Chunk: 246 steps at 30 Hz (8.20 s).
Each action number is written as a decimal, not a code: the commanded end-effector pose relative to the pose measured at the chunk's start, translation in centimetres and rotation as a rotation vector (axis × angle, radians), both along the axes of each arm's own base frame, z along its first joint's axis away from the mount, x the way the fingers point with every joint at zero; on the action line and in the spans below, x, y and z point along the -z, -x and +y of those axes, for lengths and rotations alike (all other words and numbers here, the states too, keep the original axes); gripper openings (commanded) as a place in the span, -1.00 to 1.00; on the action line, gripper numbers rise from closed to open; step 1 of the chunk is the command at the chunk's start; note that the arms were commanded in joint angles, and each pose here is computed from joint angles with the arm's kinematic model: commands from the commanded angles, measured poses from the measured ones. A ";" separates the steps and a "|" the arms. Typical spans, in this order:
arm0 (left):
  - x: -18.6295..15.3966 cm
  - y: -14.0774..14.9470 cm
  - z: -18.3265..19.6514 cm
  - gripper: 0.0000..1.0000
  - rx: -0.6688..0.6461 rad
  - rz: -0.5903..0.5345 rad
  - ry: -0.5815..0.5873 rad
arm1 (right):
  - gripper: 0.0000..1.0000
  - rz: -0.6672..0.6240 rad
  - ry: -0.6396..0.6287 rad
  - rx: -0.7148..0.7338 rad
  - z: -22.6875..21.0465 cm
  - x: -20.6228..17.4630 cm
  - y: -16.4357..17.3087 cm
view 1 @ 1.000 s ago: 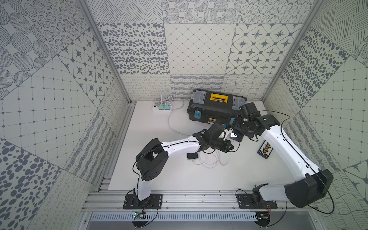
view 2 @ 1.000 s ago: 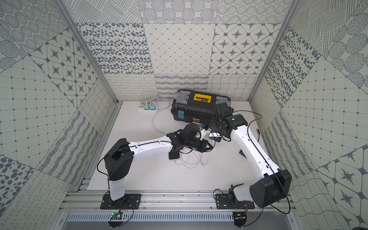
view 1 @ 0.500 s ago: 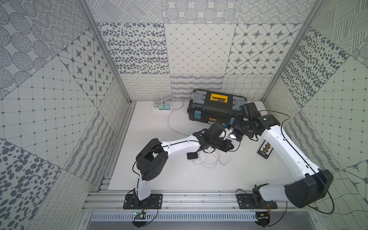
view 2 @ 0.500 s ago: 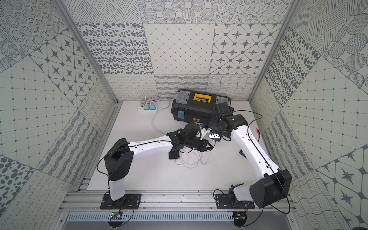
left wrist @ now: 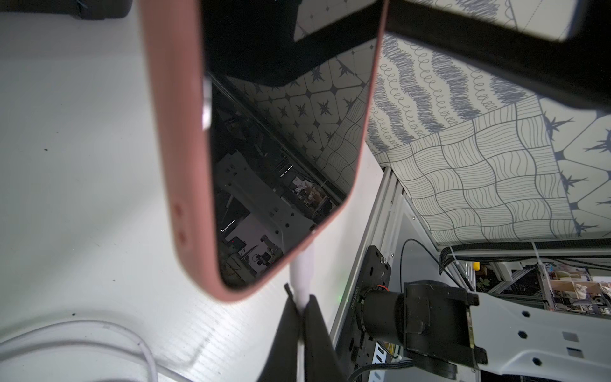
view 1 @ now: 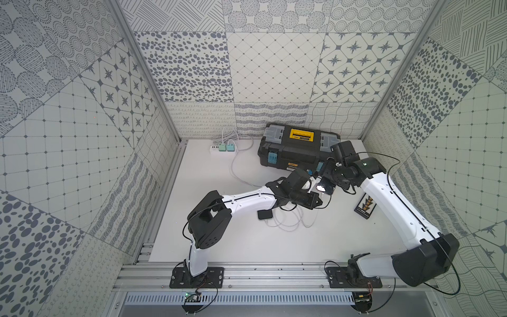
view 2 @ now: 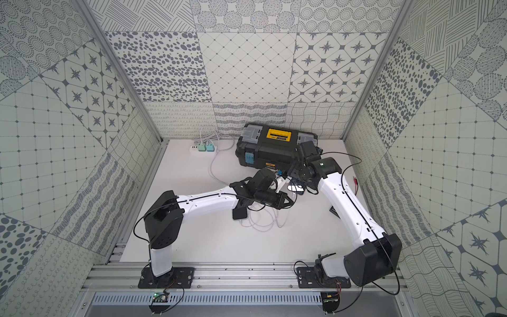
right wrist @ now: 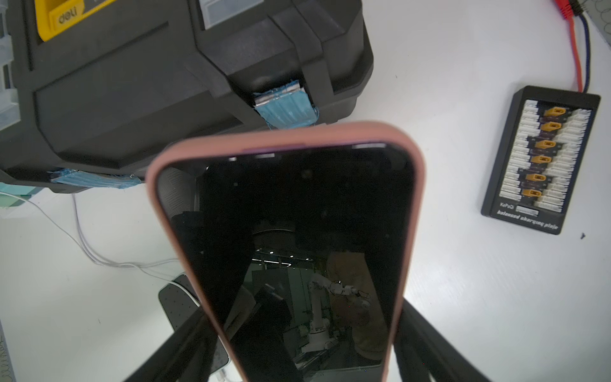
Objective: Unplug the charging cable from the phone
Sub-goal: Remove the charging cable from the phone, then adjust the phone at the center of the board, then place the phone at the center of the board.
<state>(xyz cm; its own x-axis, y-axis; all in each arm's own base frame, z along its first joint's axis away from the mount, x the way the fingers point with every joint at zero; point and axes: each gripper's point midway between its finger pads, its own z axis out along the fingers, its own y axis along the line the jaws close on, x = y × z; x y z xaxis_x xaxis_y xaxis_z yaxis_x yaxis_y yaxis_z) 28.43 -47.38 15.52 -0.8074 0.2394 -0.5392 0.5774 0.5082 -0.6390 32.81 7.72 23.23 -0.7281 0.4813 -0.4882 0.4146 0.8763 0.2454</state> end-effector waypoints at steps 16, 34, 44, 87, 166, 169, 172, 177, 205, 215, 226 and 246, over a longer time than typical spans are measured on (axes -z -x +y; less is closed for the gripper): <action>-1.3 0.3 -1.2 -1.00 0.088 -0.068 0.043 | 0.08 -0.126 -0.039 0.044 -2.1 -4.0 -2.2; 2.7 -3.9 -2.5 -1.00 0.036 -0.067 -0.088 | 0.09 -0.116 -0.051 0.157 -8.1 -3.3 0.3; 4.5 -7.4 -4.8 -1.00 -0.001 -0.031 -0.090 | 0.09 -0.075 -0.036 0.202 -10.3 -1.7 2.6; 4.0 -9.0 0.9 0.27 -0.158 0.009 -0.114 | 0.09 -0.022 -0.012 0.077 -8.9 -0.4 2.2; 7.8 0.2 27.5 0.27 -0.580 0.151 -0.439 | 0.10 0.165 0.185 -0.426 9.3 12.5 0.9; 8.5 0.4 27.4 0.20 -0.573 0.162 -0.441 | 0.10 0.157 0.170 -0.440 10.1 12.1 1.0; 9.4 0.3 27.0 0.22 -0.562 0.181 -0.444 | 0.10 0.149 0.160 -0.441 10.2 11.7 1.0; 10.2 -0.6 25.8 0.24 -0.550 0.187 -0.395 | 0.10 0.144 0.158 -0.440 10.2 11.3 1.1; 12.4 -3.0 17.9 0.28 -0.427 0.272 -0.302 | 0.10 0.093 0.179 -0.385 7.6 7.6 0.9; 9.4 -2.9 23.1 0.35 -0.559 0.215 -0.332 | 0.10 0.104 0.124 -0.449 11.3 6.6 0.1; 5.5 0.0 33.1 0.39 -0.793 0.104 -0.463 | 0.10 0.182 0.037 -0.612 22.1 9.1 1.1; 3.3 5.0 38.9 0.44 -0.925 0.078 -0.469 | 0.10 0.320 -0.090 -0.675 33.1 14.3 3.9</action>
<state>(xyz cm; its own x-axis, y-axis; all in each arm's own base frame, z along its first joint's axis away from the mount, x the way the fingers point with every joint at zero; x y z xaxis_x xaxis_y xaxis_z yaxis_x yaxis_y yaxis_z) 24.85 -10.19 12.75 -0.8036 -0.3090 -0.5087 -0.1441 0.9303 -0.3375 28.56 38.76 7.70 -0.9768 -0.1233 -0.1749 -0.1602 0.9631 0.2161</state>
